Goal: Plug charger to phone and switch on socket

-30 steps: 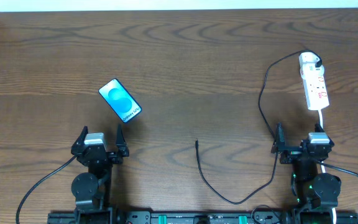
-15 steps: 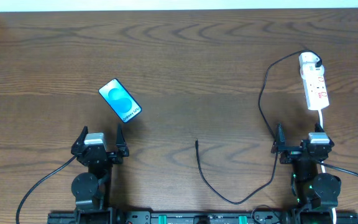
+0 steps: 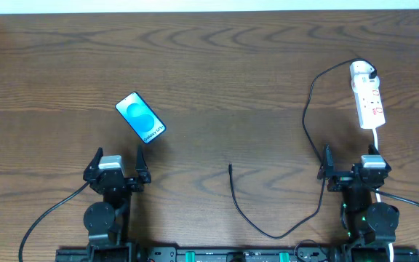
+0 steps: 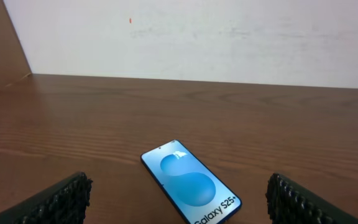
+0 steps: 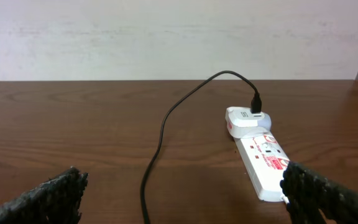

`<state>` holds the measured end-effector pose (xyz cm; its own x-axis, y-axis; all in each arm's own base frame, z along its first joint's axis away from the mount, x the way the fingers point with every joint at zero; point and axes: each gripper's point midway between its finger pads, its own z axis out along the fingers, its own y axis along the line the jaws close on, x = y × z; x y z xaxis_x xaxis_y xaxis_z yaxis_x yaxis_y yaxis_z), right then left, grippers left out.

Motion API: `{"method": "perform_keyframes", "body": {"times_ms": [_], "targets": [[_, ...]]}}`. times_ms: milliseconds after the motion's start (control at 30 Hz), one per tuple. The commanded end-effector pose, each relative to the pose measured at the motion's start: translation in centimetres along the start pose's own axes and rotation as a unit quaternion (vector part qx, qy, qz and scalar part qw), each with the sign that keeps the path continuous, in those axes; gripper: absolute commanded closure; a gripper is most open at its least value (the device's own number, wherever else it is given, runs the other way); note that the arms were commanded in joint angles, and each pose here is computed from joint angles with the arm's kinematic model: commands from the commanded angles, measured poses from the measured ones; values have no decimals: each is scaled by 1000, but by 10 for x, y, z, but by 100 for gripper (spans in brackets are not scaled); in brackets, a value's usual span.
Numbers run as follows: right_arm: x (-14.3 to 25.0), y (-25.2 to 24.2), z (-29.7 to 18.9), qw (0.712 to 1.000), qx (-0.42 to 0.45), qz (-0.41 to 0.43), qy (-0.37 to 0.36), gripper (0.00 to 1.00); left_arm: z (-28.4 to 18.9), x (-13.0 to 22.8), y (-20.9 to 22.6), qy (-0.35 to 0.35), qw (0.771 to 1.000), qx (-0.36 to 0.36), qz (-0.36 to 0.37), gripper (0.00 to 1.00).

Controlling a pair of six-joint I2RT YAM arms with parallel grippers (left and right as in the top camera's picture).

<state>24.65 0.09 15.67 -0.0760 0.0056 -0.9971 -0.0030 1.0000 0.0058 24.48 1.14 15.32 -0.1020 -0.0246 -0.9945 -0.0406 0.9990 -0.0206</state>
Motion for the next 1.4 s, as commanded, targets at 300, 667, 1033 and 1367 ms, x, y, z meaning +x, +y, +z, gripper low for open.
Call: {"method": "perform_keyframes", "body": {"times_ms": [300,667,1033,1367], "targets": [[0,-1,0,1000,4,-7,-1,1,0,-3,-18,-12,999,53,-4,10],[0,-1,0,1000,4,-7,-1,1,-9,-25,-18,-9,999,52,-13,10],[0,-1,0,1000,4,-7,-1,1,-5,-56,-10,45,998,26,-17,10],[0,-1,0,1000,4,-7,-1,1,33,-89,-10,171,984,20,-36,10]]}}
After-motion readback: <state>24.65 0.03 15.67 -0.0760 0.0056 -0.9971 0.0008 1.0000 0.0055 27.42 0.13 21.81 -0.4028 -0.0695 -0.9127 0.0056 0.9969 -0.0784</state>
